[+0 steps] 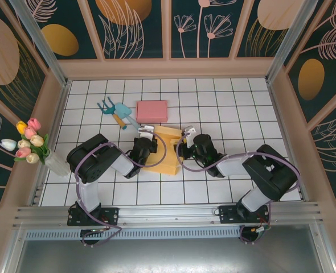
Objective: Fold the paper box
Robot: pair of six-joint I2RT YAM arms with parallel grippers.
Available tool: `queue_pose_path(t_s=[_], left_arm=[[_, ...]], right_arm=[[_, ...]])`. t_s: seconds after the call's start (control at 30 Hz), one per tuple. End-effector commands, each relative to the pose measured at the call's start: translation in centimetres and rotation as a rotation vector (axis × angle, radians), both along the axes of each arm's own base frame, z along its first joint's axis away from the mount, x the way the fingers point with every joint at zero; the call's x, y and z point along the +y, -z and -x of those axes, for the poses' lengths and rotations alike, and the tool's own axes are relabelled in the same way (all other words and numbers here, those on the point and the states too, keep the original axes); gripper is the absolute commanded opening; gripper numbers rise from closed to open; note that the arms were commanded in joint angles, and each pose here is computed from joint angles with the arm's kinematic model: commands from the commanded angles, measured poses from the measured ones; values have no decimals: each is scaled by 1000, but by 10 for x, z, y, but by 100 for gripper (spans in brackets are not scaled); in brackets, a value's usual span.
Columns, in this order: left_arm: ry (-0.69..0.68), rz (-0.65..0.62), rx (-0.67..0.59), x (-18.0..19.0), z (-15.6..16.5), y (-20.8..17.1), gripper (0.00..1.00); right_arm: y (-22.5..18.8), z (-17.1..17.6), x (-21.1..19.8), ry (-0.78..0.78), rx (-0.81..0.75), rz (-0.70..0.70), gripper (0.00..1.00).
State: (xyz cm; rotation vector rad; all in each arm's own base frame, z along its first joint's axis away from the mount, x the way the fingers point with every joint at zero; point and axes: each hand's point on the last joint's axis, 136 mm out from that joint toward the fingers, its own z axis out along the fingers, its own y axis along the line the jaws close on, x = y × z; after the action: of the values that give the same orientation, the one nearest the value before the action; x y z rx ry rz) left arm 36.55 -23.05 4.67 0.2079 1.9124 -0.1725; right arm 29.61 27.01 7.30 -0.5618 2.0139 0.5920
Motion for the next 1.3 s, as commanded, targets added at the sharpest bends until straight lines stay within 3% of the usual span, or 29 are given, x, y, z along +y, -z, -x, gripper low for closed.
queue_pose_path(t_s=[0.0,0.33,0.6,0.77,1.1,1.2,1.27], left_arm=[[78,-122,156,1,23,51,0],[74,-124,160,2,22,52,0],[-40,-148,173,15,13,56,0],[-68,-154,176,18,12,57,0],[-76,-160,182,18,10,59,0],[-68,-162,185,17,10,60,0],[-67,-162,184,17,10,59,0]], right_arm=[[-7,-10,12,28,-35,-27,47],[-12,-54,-4,290,-113,-50,45],[16,-68,-74,821,-128,96,40],[19,-59,-110,986,-156,192,41],[17,-57,-122,1047,-159,304,43],[21,-63,-98,916,-129,266,45],[23,-66,-68,752,-95,163,47]])
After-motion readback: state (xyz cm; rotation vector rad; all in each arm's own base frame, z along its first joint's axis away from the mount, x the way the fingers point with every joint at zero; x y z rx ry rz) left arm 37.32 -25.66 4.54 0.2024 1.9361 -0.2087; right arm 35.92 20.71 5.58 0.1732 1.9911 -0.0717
